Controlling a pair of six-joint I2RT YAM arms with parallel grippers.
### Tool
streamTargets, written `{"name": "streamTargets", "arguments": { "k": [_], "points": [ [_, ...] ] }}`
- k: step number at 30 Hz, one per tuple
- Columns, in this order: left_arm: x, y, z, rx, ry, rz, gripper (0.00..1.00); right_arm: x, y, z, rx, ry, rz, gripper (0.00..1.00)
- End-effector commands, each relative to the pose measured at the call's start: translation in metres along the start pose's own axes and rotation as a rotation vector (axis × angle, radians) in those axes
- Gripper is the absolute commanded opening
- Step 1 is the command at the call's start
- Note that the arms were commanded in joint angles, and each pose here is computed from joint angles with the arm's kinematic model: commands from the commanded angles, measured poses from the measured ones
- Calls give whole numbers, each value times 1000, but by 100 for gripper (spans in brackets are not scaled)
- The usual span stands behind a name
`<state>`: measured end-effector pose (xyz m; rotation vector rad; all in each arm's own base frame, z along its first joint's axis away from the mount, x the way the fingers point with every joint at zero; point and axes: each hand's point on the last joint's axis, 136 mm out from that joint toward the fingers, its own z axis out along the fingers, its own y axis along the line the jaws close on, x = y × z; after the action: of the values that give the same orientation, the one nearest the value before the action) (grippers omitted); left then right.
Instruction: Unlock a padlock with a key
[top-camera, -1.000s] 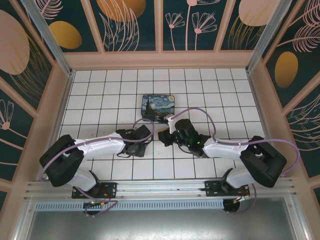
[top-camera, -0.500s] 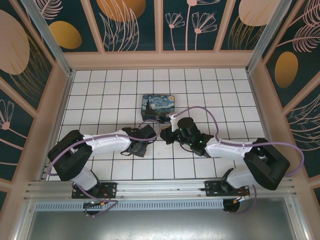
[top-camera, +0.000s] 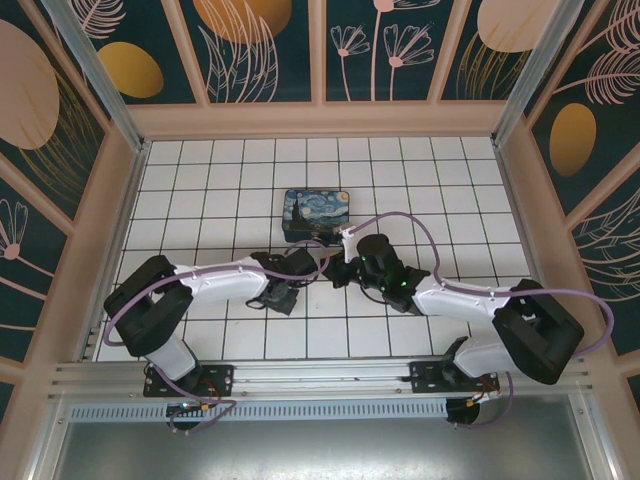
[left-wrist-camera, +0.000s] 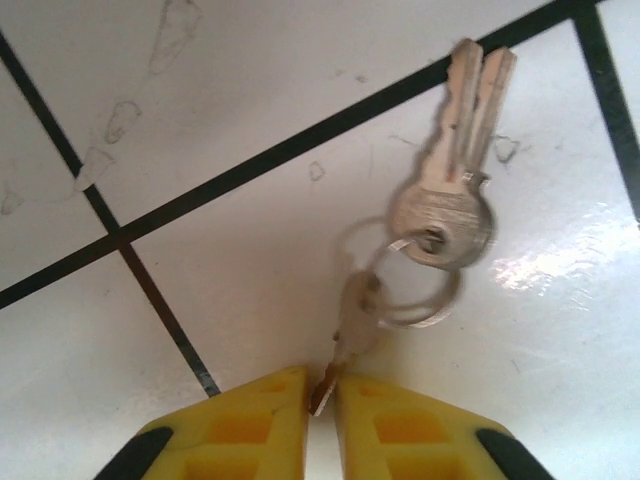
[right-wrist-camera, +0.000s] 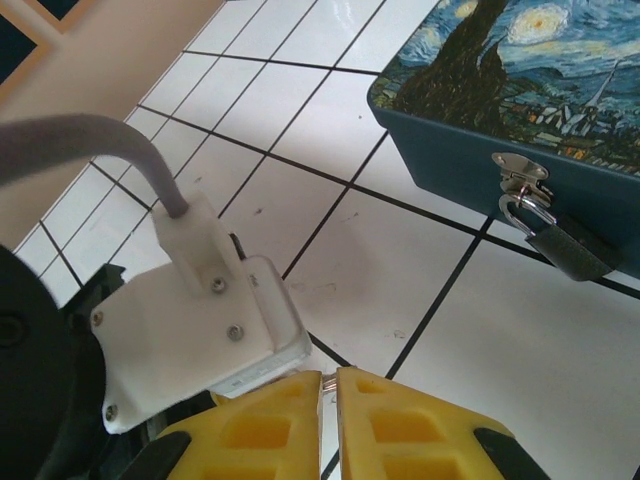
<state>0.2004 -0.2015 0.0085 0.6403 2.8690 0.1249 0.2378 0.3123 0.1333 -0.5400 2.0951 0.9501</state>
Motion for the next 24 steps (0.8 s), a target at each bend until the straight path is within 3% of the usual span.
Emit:
{"name": "streamTargets", "arguments": {
  "k": [1,8,18,24],
  "points": [
    [-12,13,13,-85,-23,24,13,-11,7,-7,-21,-30,4,13],
    [-21,9,-3,-50,-32,88,0,-4,12,-13,-57,1,-32,13],
    [-44,-5,-49,228,-137,84,0,1,9,-34,-141,48,3,13],
    [-58,-28,-83,410,-228,112,0,14,23,-39,-280,87,-10,16]
  ]
}}
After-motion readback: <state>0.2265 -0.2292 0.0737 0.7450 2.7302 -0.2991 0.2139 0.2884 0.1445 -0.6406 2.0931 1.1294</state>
